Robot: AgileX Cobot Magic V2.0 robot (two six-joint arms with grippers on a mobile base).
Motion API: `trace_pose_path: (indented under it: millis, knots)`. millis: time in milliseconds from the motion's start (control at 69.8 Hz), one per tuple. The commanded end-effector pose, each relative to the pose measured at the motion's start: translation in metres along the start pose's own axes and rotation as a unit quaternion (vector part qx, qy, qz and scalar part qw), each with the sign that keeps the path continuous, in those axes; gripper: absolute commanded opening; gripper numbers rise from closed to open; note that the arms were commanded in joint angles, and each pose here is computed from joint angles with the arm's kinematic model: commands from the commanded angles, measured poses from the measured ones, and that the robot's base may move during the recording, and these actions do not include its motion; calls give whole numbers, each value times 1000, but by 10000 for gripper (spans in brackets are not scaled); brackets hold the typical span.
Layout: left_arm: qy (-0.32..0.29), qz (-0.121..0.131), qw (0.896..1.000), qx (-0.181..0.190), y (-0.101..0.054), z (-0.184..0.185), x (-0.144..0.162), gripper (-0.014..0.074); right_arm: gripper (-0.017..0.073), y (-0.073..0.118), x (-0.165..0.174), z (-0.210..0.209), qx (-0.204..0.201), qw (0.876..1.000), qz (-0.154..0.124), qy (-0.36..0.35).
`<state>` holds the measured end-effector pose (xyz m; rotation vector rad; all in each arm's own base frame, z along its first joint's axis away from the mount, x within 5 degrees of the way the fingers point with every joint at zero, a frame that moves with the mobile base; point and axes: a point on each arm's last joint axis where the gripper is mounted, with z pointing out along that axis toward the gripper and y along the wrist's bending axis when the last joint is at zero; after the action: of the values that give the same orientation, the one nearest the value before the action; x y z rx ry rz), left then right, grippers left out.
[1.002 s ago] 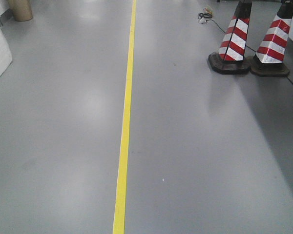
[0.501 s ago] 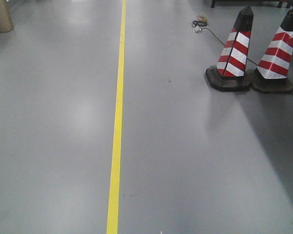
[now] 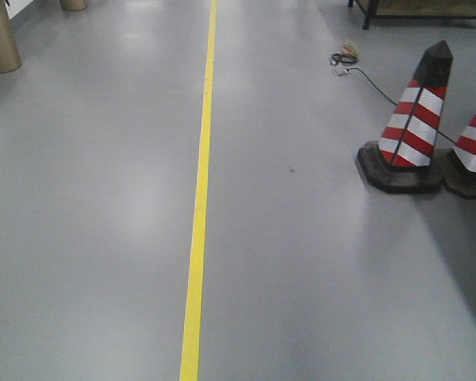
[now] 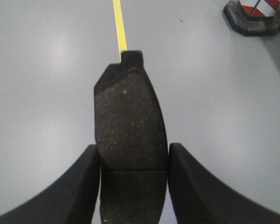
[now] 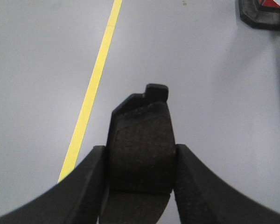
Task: Move and align brake pads A on conveyor
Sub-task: 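Drive along the yellow floor line past the striped cones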
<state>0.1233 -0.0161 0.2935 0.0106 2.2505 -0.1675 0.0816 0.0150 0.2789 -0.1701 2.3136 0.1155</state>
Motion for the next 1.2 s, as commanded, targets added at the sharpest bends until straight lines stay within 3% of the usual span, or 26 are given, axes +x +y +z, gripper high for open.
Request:
trace_pose_path:
  millis: [0,1189]
  knots:
    - [-55,-7,998,8,-2,-6,-15,-6,-2,0,-14,-7,1,999,0,-53]
    - [-54,-7,998,8,-2,-6,-15,-6,-2,0,-14,-7,1,999,0,-53]
